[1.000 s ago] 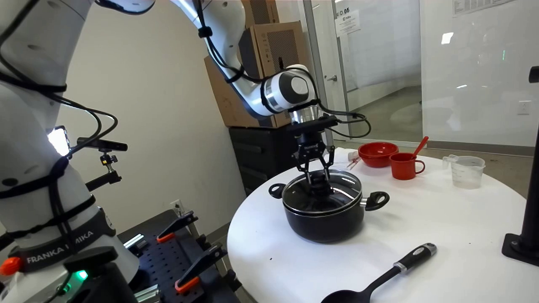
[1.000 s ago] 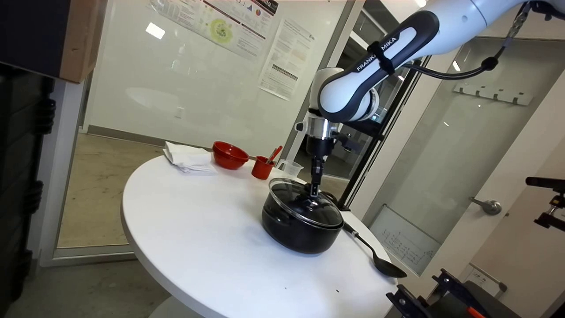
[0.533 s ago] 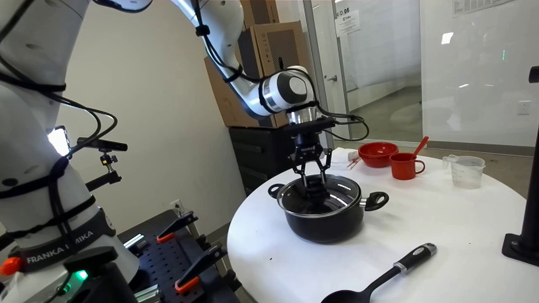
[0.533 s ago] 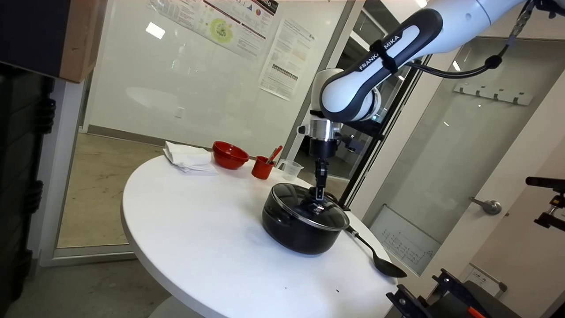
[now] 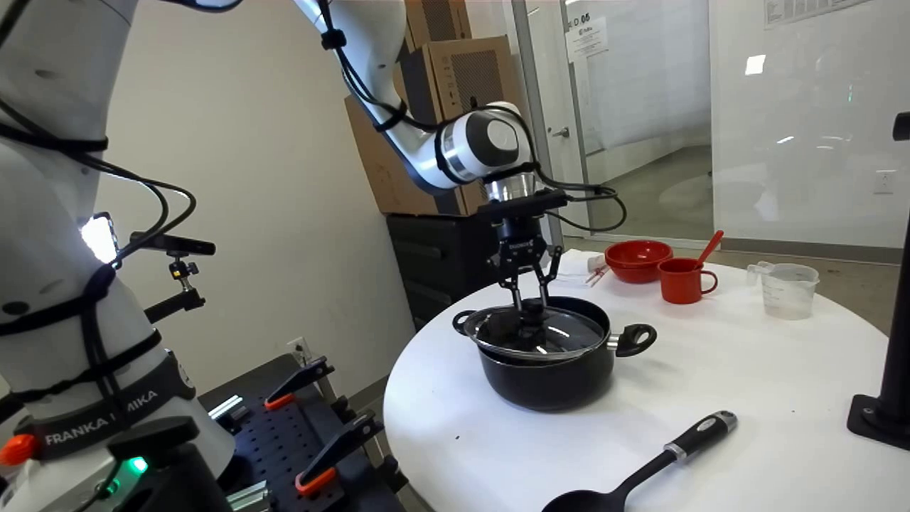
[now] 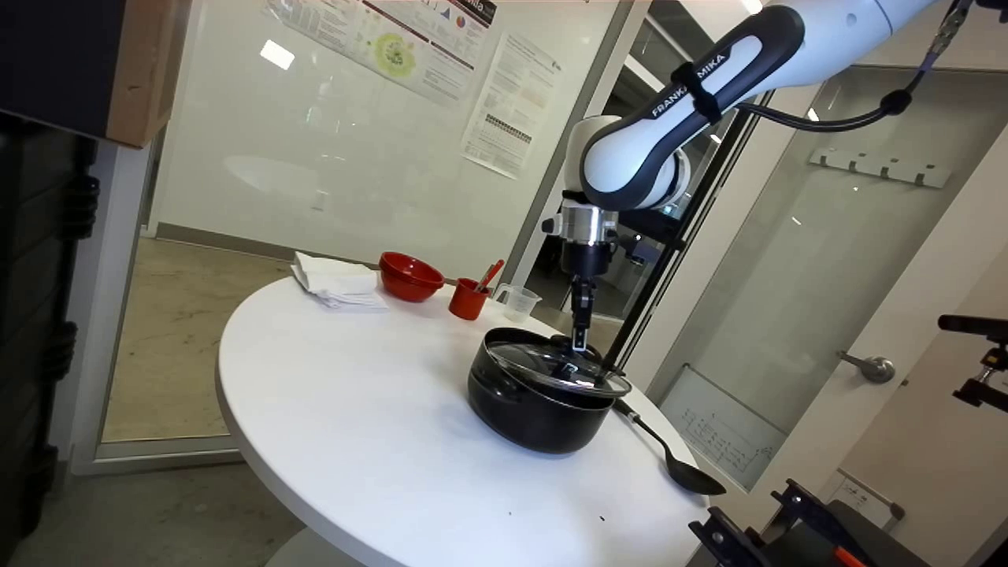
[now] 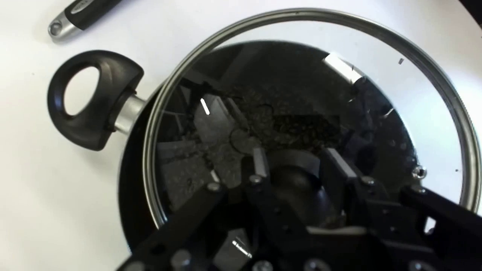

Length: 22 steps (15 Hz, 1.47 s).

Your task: Remove the black ladle from the black pot and put it on the table, put the lid on the black pot

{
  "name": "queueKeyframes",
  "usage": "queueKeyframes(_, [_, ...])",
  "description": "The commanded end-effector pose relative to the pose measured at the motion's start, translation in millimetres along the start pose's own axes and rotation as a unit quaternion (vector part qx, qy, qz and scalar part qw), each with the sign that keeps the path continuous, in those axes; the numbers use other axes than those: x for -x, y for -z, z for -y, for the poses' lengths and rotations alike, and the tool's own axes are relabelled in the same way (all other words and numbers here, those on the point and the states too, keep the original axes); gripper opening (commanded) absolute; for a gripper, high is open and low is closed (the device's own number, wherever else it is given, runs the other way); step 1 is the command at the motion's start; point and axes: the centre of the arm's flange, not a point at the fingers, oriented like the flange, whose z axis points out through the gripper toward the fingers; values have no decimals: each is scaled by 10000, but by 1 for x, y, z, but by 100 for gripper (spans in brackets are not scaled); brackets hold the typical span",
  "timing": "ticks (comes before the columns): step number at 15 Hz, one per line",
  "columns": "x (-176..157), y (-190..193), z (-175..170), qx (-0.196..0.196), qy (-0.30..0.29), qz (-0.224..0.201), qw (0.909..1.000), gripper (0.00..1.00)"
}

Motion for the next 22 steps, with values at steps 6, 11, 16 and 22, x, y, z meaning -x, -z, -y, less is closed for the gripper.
queueKeyframes(6, [13,21,-4,43,-69,-91,9999,0])
queueKeyframes(11, [6,20,1,-25,41,-70,10000,48])
queueKeyframes(16, [-5,15,7,-127,184,-37,9997,84])
queueKeyframes(22, [-26,-6,7,-193,327,78,9993,100])
